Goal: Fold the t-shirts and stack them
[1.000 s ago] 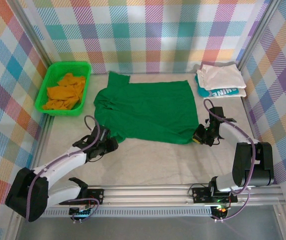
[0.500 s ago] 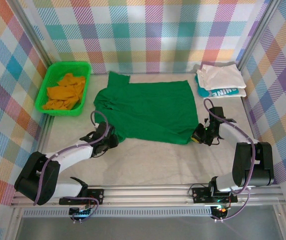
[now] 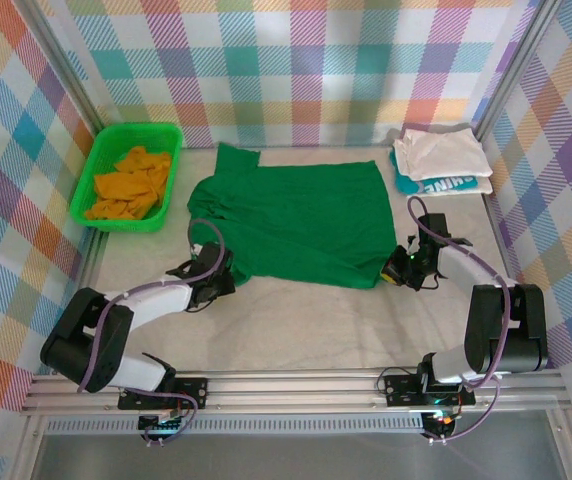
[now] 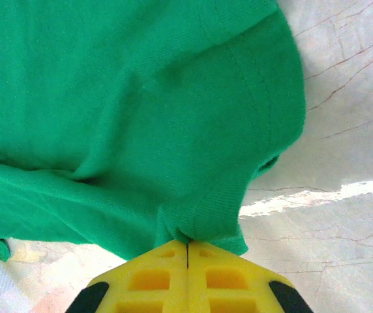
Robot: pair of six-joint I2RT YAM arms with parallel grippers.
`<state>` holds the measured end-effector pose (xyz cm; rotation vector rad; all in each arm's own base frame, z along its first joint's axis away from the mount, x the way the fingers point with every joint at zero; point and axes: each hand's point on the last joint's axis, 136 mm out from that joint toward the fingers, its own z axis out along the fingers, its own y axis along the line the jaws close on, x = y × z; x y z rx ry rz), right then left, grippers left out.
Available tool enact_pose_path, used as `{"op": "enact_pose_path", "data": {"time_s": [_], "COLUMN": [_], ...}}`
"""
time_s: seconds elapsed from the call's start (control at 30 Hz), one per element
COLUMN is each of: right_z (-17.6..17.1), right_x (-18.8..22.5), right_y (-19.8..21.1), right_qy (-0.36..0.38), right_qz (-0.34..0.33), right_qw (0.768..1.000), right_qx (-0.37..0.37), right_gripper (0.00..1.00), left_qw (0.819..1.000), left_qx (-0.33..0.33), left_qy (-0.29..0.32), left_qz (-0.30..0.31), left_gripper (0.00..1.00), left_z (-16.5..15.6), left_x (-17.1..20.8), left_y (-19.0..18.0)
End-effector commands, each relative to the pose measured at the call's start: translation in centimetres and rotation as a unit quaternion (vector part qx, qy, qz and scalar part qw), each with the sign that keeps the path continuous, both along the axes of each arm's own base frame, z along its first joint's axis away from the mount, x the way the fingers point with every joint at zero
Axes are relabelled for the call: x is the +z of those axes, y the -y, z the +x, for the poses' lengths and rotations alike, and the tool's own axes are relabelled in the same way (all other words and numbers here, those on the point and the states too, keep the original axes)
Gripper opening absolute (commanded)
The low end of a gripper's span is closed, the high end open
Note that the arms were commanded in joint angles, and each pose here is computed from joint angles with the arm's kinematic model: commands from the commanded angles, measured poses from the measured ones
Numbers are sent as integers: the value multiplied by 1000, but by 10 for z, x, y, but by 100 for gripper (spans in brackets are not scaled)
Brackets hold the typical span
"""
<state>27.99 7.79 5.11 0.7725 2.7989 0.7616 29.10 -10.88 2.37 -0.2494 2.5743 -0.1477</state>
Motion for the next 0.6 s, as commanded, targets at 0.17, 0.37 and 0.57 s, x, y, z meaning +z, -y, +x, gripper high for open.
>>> {"op": "enact_pose_path", "data": {"time_s": [0.17, 0.37, 0.57], "right_z": [-3, -5, -12], "right_x": [3, 12, 18], "right_y": [-3, 7, 18], "right_qy": [-2, 5, 3], "right_qz": [8, -22, -49], "right_qw": [1000, 1000, 999], "right_qx": [1, 1, -8], "right_gripper": [0, 0, 0], "left_qw": [999, 997, 990], "left_qx": [19, 61, 87], "left_qy": [47, 26, -27], "left_qz": [15, -30, -107], "left_gripper": [0, 0, 0], "left_z": [13, -6, -30], "left_x": [33, 62, 82], "left_y": [-15, -39, -47]}}
